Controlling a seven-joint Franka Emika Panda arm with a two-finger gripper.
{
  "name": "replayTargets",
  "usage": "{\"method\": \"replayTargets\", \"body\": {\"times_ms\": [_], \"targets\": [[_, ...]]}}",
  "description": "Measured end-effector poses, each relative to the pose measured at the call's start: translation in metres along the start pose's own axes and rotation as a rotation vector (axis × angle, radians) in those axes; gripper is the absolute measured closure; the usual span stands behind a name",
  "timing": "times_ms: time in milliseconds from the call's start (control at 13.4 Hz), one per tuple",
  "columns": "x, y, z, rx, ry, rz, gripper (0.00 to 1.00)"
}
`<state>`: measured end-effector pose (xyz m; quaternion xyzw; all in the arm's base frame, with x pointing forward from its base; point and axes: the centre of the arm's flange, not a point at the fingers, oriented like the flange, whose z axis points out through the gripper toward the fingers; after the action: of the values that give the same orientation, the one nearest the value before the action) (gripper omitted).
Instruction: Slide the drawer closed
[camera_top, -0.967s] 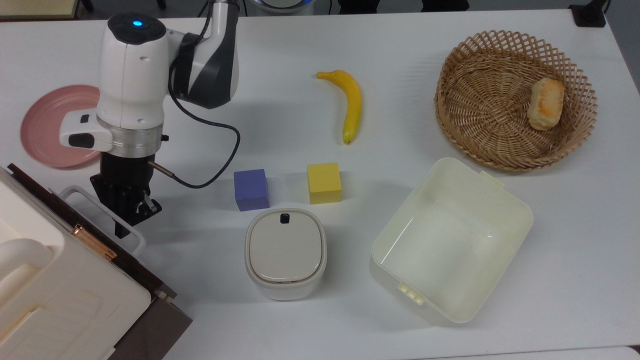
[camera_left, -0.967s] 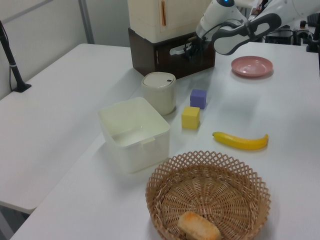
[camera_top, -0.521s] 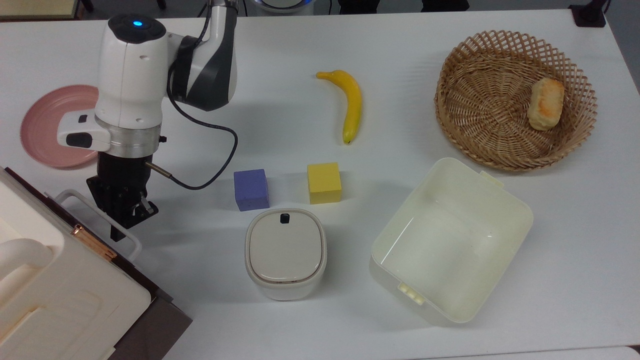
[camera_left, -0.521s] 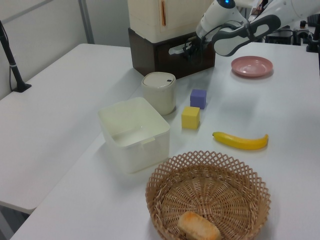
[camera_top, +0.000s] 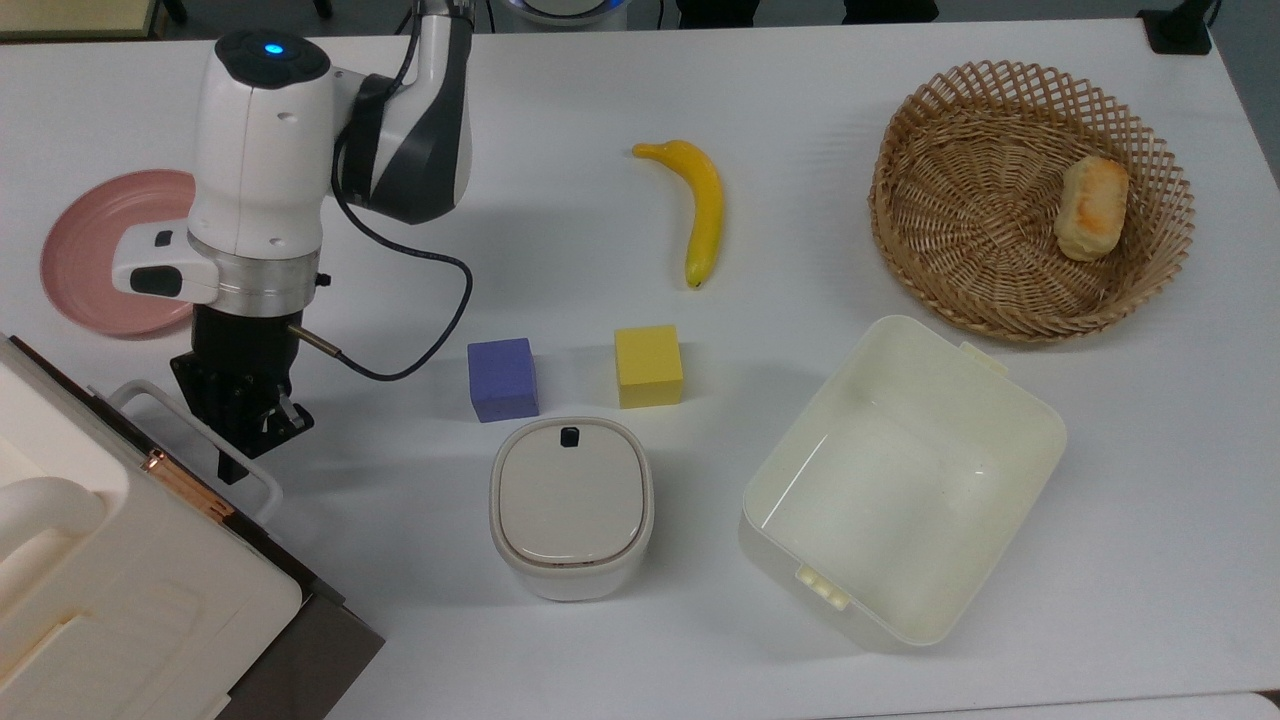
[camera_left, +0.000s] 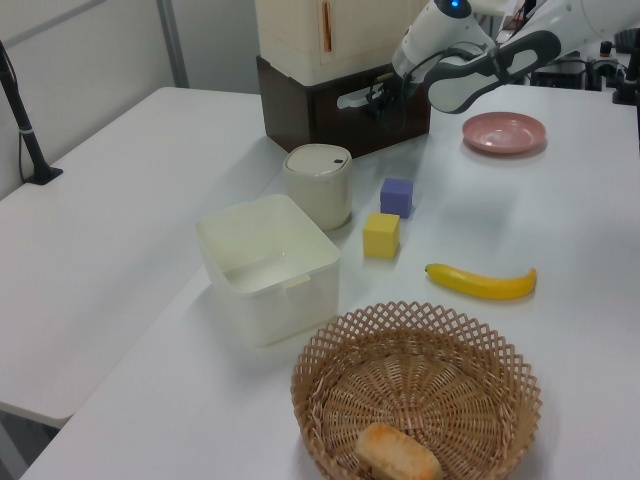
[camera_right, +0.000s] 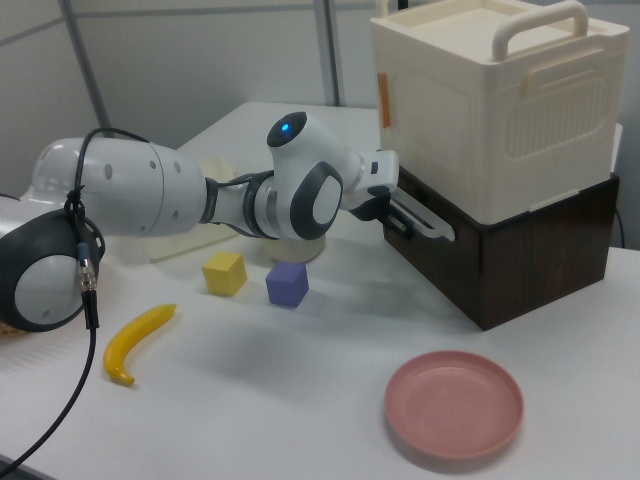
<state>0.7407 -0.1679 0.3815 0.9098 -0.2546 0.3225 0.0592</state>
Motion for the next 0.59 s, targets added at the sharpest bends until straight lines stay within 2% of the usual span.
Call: {"method": "replayTargets", "body": {"times_ms": [595], "targets": [[0.0034, 0.0024, -0.0014, 0.006, 0.019, 0.041, 0.99]]}}
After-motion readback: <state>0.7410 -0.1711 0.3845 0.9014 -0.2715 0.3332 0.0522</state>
